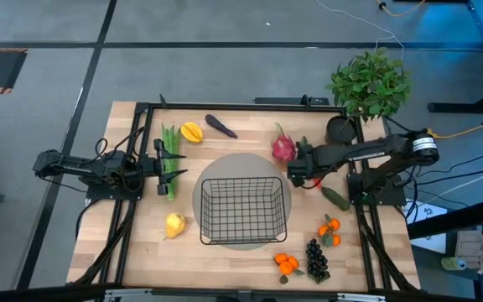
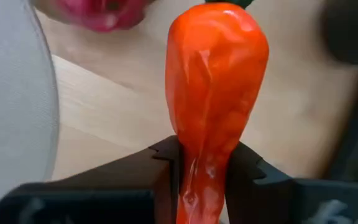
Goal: Build produce basket
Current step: Put the carrot into the wire basket, then put the chili pepper into the wire basket
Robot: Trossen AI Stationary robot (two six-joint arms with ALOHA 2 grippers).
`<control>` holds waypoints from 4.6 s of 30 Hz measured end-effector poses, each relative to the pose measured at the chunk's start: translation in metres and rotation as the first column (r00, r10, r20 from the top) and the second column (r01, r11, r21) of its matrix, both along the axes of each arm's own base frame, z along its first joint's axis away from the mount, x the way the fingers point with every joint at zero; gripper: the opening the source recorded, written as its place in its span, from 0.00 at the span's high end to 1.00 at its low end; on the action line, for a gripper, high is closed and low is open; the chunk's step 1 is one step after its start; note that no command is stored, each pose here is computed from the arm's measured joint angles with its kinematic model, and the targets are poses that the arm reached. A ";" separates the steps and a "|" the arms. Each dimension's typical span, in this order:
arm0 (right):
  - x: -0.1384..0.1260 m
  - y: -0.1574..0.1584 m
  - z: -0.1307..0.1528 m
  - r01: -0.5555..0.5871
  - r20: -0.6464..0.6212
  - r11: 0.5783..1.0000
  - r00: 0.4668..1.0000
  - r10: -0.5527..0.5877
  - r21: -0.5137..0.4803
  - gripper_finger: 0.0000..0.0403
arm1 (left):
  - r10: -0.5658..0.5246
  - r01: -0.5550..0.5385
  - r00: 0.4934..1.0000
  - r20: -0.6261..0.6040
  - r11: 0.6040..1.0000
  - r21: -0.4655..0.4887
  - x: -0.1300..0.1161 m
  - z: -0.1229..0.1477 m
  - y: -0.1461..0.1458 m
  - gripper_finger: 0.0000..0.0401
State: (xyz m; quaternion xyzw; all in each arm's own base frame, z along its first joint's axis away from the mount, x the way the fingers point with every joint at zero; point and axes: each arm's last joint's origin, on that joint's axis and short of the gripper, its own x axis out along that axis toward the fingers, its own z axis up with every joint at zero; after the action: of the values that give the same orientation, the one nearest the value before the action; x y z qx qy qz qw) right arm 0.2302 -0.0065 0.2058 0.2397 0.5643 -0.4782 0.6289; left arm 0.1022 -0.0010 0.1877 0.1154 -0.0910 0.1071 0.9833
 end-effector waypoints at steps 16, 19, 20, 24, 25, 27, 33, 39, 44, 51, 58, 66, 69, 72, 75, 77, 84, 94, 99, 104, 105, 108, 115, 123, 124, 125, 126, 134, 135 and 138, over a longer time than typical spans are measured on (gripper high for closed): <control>0.075 0.039 0.110 -0.813 0.313 0.488 0.395 0.864 -0.319 0.84 | 0.000 0.000 1.000 0.000 1.000 0.000 0.000 0.000 0.000 0.51; 0.085 0.049 0.113 -0.887 0.383 0.294 0.148 0.912 -0.357 0.83 | 0.000 0.000 1.000 0.000 1.000 0.000 0.000 0.000 0.000 0.51; 0.088 0.051 0.113 -0.886 0.387 0.272 0.117 0.915 -0.375 0.81 | 0.000 0.000 1.000 0.000 1.000 -0.001 0.000 0.000 0.000 0.51; 0.095 0.052 0.112 -0.872 0.386 0.259 0.089 0.918 -0.416 0.67 | 0.000 0.000 1.000 -0.001 1.000 -0.001 0.000 0.000 0.000 0.51; 0.097 0.052 0.111 -0.870 0.390 0.264 0.091 0.916 -0.417 0.63 | 0.000 0.000 1.000 -0.001 1.000 -0.001 0.000 0.000 0.000 0.51; 0.099 0.053 0.108 -0.871 0.401 0.278 0.104 0.910 -0.406 0.58 | 0.000 0.000 1.000 0.000 1.000 -0.001 0.000 0.000 0.000 0.51; 0.109 0.053 0.096 -0.865 0.388 0.315 0.156 0.908 -0.390 0.46 | 0.000 0.000 1.000 0.000 1.000 -0.004 0.000 0.000 0.000 0.51; 0.099 0.050 0.093 -0.876 0.284 0.346 0.256 0.924 -0.337 0.42 | -0.002 0.002 1.000 0.001 1.000 -0.008 0.000 0.000 0.000 0.51; 0.070 0.038 0.110 -0.830 0.075 0.501 0.499 0.863 -0.246 0.45 | -0.002 0.002 1.000 0.001 1.000 -0.009 0.000 0.000 0.000 0.51; 0.035 0.031 0.112 -0.569 -0.011 0.814 0.820 0.572 -0.118 0.48 | -0.002 0.002 1.000 0.000 1.000 -0.009 0.000 0.000 0.000 0.51; 0.004 0.029 0.081 -0.332 -0.101 0.943 0.938 0.331 0.000 0.48 | -0.002 0.002 1.000 0.002 1.000 -0.010 0.000 0.000 0.000 0.51; -0.035 0.031 0.018 -0.050 -0.305 0.978 0.946 0.111 0.200 0.48 | -0.002 0.002 1.000 0.005 1.000 -0.010 0.000 0.000 0.000 0.51; -0.045 0.033 -0.005 0.043 -0.338 0.954 0.939 0.062 0.296 0.48 | -0.002 0.002 1.000 0.005 1.000 -0.010 0.000 0.000 0.000 0.51; -0.049 0.035 -0.028 0.075 -0.305 0.919 0.951 0.051 0.388 0.48 | -0.002 0.002 1.000 0.005 1.000 -0.010 0.000 0.000 0.000 0.51; -0.052 0.037 -0.045 0.053 -0.254 0.894 0.965 0.069 0.444 0.48 | -0.002 0.002 1.000 0.006 1.000 -0.010 0.000 0.000 0.000 0.51; -0.049 0.037 -0.052 0.025 -0.199 0.891 0.977 0.074 0.453 0.48 | -0.002 0.002 1.000 0.005 1.000 -0.010 0.000 0.000 0.000 0.51; -0.056 0.033 -0.064 0.004 -0.197 0.924 0.977 0.077 0.381 0.48 | -0.002 0.002 1.000 0.006 1.000 -0.010 0.000 0.000 0.000 0.51; -0.063 0.032 -0.081 0.061 -0.152 0.929 0.988 -0.005 0.366 0.49 | -0.002 0.002 1.000 0.005 1.000 -0.010 0.000 0.000 0.000 0.51; -0.055 0.033 -0.075 0.168 -0.116 0.941 0.983 -0.139 0.293 0.62 | -0.001 0.001 1.000 0.001 1.000 -0.009 0.000 0.000 0.000 0.51; -0.048 0.032 -0.072 0.066 -0.059 0.967 0.997 -0.053 0.247 0.92 | -0.001 0.001 1.000 0.001 1.000 -0.008 0.000 0.000 0.000 0.51; -0.046 0.031 -0.070 0.055 -0.048 0.976 0.998 -0.046 0.211 0.92 | -0.001 0.001 1.000 0.001 1.000 -0.008 0.000 0.000 0.000 0.51; -0.036 0.029 -0.057 0.030 -0.011 0.997 1.000 -0.029 0.078 0.92 | -0.001 0.001 1.000 0.001 1.000 -0.008 0.000 0.000 0.000 0.51; -0.002 0.023 0.003 -0.102 0.079 0.947 0.988 0.132 -0.303 0.92 | -0.001 0.001 1.000 0.001 1.000 -0.008 0.000 0.000 0.000 0.51; 0.044 0.025 0.076 -0.280 0.165 0.780 0.885 0.435 -0.559 0.92 | -0.002 0.002 1.000 0.001 1.000 -0.008 0.000 0.000 0.000 0.51; 0.051 0.028 0.080 -0.359 0.185 0.773 0.838 0.514 -0.524 0.91 | -0.002 0.002 1.000 0.001 1.000 -0.009 0.000 0.000 0.000 0.51; 0.058 0.031 0.084 -0.446 0.218 0.751 0.771 0.599 -0.486 0.91 | -0.002 0.002 1.000 0.001 1.000 -0.009 0.000 0.000 0.000 0.51; 0.065 0.035 0.086 -0.542 0.263 0.712 0.681 0.683 -0.447 0.90 | -0.001 0.001 1.000 0.001 1.000 -0.008 0.000 0.000 0.000 0.51; 0.085 0.055 0.096 -0.839 0.505 0.351 0.108 0.856 -0.416 0.87 | -0.006 0.006 1.000 0.003 1.000 -0.027 0.000 0.000 0.000 0.51; 0.086 0.056 0.096 -0.832 0.504 0.357 0.110 0.857 -0.425 0.85 | -0.006 0.006 1.000 0.004 0.999 -0.031 0.000 0.000 0.000 0.51; 0.085 0.054 0.095 -0.814 0.479 0.401 0.176 0.860 -0.420 0.76 | -0.007 0.007 1.000 0.002 0.999 -0.033 0.000 -0.001 0.000 0.51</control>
State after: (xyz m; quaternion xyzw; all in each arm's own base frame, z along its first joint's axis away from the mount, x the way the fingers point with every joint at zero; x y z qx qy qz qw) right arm 0.3156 0.0472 0.3004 0.0152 0.3350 0.0390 0.9413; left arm 0.1023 -0.0011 0.1872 0.0988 -0.0905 0.1051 0.9854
